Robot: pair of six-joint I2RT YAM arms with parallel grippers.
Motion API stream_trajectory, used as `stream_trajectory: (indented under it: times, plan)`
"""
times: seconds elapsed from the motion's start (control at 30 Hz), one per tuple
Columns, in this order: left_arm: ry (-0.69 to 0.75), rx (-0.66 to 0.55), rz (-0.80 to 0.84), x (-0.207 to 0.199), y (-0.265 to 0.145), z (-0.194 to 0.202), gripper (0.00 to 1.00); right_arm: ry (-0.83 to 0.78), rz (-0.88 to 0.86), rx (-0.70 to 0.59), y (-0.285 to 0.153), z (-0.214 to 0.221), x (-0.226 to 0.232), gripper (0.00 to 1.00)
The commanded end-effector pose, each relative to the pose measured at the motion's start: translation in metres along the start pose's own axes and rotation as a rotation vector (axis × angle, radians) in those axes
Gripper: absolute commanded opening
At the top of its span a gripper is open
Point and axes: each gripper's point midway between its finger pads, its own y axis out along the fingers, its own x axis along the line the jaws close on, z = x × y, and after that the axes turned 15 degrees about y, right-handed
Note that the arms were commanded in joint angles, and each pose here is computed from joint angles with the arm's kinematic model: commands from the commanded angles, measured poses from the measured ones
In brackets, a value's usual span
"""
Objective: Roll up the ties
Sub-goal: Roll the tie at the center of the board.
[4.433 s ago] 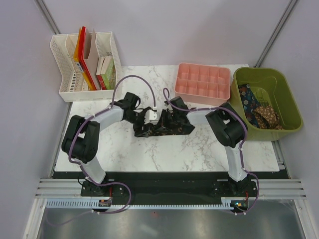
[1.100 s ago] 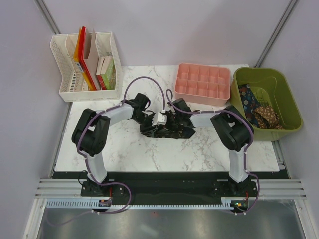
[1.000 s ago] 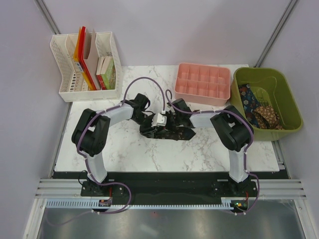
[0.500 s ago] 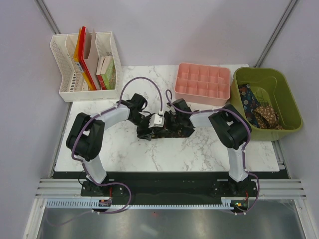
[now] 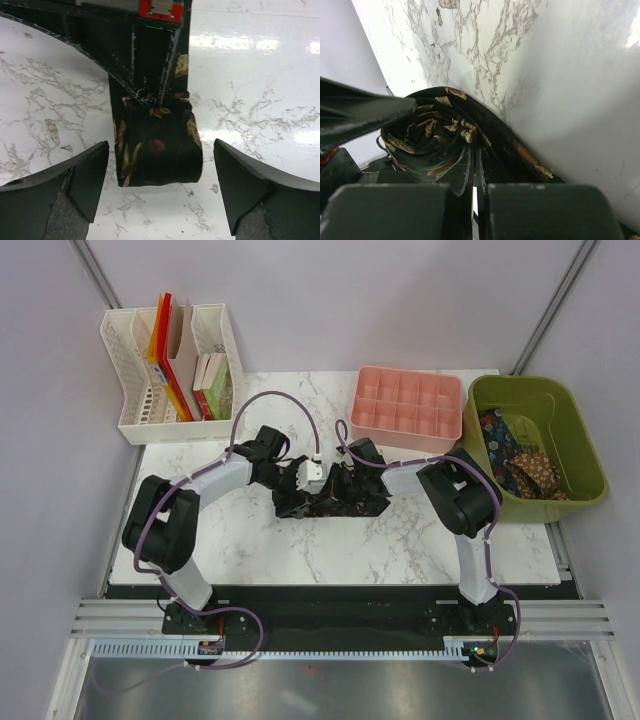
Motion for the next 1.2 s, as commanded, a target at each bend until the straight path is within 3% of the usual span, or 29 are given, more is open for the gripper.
stream_trajectory:
  times: [0.0, 0.2, 0.3, 0.43, 0.63, 0.83, 0.93, 1.03, 1.17]
  plan:
    - [-0.014, -0.003, -0.054, 0.021, 0.009, 0.0, 0.91, 0.05, 0.167, -0.101, 0.009, -0.018, -0.058, 0.0]
    - [0.001, -0.01, -0.026, 0.019, 0.017, 0.003, 0.86, 0.039, 0.156, -0.11, 0.007, -0.019, -0.052, 0.0]
    - [-0.008, -0.071, -0.064, 0.02, 0.004, -0.009, 0.82, 0.042, 0.157, -0.108, 0.008, -0.02, -0.053, 0.0]
    - [0.084, -0.124, -0.171, 0.022, -0.02, -0.028, 0.75, 0.051, 0.161, -0.101, 0.009, -0.018, -0.055, 0.0]
    - [0.28, -0.153, -0.207, -0.003, -0.045, -0.051, 0.57, 0.075, 0.166, -0.101, 0.01, -0.017, -0.059, 0.0]
    - [0.446, -0.088, -0.269, 0.001, -0.025, -0.063, 0.19, 0.103, 0.162, -0.089, 0.013, -0.015, -0.06, 0.0]
    - [0.566, -0.061, -0.285, -0.001, -0.006, -0.069, 0.09, 0.106, 0.161, -0.087, 0.014, -0.015, -0.06, 0.0]
    - [0.656, -0.039, -0.278, -0.001, 0.013, -0.069, 0.02, 0.109, 0.157, -0.086, 0.014, -0.016, -0.058, 0.0]
    - [0.68, -0.003, -0.257, 0.002, 0.034, -0.058, 0.02, 0.112, 0.154, -0.084, 0.014, -0.015, -0.058, 0.0]
